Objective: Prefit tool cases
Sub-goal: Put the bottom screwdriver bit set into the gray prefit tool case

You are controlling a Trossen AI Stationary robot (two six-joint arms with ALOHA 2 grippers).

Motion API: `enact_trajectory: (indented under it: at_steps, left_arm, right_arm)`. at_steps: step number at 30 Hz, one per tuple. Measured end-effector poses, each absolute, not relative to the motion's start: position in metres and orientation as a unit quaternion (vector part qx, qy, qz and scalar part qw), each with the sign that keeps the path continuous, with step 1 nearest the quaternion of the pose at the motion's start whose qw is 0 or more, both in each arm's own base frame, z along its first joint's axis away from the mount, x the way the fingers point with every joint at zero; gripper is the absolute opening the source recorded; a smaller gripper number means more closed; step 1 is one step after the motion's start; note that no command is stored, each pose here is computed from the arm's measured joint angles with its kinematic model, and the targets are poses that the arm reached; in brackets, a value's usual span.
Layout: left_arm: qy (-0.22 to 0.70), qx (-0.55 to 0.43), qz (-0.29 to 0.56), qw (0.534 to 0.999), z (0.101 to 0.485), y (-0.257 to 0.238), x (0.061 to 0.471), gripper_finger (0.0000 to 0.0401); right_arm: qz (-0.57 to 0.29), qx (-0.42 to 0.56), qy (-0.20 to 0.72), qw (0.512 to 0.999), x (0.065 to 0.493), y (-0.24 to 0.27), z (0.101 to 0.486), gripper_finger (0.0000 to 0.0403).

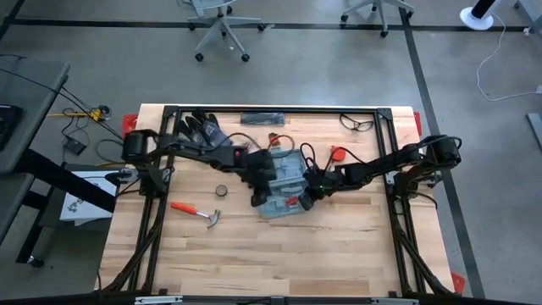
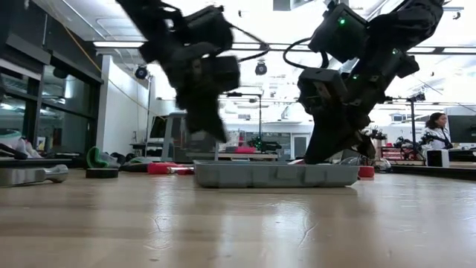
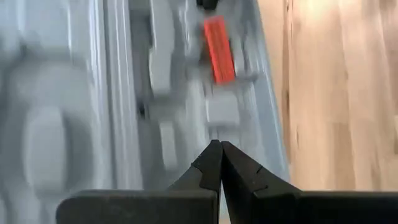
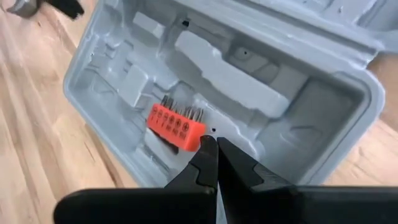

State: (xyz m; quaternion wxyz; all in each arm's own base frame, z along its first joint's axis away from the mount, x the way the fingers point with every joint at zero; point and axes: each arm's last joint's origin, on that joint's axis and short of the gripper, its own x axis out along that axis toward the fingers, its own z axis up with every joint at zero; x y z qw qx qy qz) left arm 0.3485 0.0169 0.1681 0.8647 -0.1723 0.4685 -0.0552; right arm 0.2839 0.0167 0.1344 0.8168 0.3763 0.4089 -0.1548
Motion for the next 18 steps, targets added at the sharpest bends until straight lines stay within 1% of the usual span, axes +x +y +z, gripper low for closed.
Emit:
enact_trajectory:
  at_steps: [4, 8, 12, 18]
  left_arm:
    - [0.477, -0.205, -0.026, 0.854, 0.156, 0.002, 0.324, 0.0000]
    - [0.483, -0.234, -0.022, 0.844, 0.144, -0.013, 0.312, 0.0000]
    - [0.475, -0.238, -0.032, 0.847, 0.141, -0.024, 0.312, 0.0000]
    - [0.483, -0.234, -0.027, 0.843, 0.135, -0.026, 0.313, 0.0000]
  right_arm:
    - [-0.156, 0.376, 0.408, 0.817, 0.284, 0.015, 0.134, 0.0000]
    - [-0.151, 0.379, 0.405, 0.818, 0.285, 0.016, 0.135, 0.0000]
    - [-0.150, 0.383, 0.401, 0.819, 0.286, 0.016, 0.135, 0.0000]
    - [-0.149, 0.398, 0.399, 0.812, 0.290, 0.018, 0.127, 0.0000]
